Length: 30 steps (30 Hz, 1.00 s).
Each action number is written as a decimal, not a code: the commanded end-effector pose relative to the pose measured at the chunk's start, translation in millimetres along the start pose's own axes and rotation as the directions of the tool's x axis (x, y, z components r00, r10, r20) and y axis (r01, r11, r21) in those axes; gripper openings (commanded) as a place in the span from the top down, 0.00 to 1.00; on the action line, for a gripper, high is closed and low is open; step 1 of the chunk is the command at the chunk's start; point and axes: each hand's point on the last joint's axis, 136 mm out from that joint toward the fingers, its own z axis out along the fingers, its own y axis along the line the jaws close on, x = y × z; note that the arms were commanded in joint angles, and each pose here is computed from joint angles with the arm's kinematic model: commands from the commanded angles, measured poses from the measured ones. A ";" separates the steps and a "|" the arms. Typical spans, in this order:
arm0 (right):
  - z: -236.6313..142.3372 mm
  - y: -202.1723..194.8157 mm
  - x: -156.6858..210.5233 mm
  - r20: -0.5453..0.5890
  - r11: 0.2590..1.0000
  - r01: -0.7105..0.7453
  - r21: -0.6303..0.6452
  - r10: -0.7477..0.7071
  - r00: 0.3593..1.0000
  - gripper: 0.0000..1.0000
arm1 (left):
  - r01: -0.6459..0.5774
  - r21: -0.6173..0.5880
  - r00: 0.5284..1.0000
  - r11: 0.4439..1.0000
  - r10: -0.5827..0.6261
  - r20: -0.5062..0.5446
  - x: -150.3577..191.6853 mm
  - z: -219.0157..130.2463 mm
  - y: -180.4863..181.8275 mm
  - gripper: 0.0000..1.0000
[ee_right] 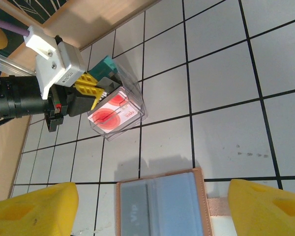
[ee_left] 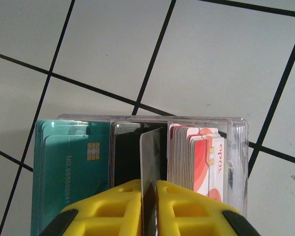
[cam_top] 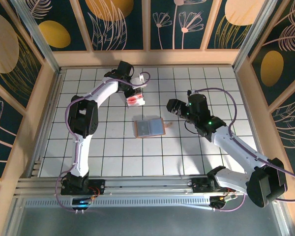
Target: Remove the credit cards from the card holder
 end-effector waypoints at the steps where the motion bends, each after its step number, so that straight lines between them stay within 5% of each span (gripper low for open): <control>1: -0.6 7.5 -7.9 0.027 1.000 -0.006 -0.029 0.007 1.000 0.20 | 0.010 -0.002 1.000 1.000 -0.010 -0.017 3.4 -1.3 6.0 0.85; 12: 1.0 13.4 -6.6 0.017 0.999 0.006 -0.047 -0.005 1.000 0.21 | 0.030 -0.054 0.999 0.998 -0.028 0.022 -15.2 -28.8 19.8 0.85; 23: 10.4 21.5 12.1 -0.039 0.994 0.108 0.014 -0.108 0.993 0.28 | 0.138 -0.167 0.976 0.976 -0.105 0.189 -47.2 -100.8 29.6 0.82; 27: 17.9 27.0 26.4 -0.086 0.982 0.182 0.053 -0.177 0.981 0.29 | 0.234 -0.249 0.947 0.940 -0.163 0.275 -47.6 -136.5 30.4 0.75; 30: 25.3 32.3 40.1 -0.132 0.969 0.237 0.070 -0.226 0.965 0.31 | 0.324 -0.288 0.914 0.901 -0.220 0.341 -42.0 -157.8 27.1 0.59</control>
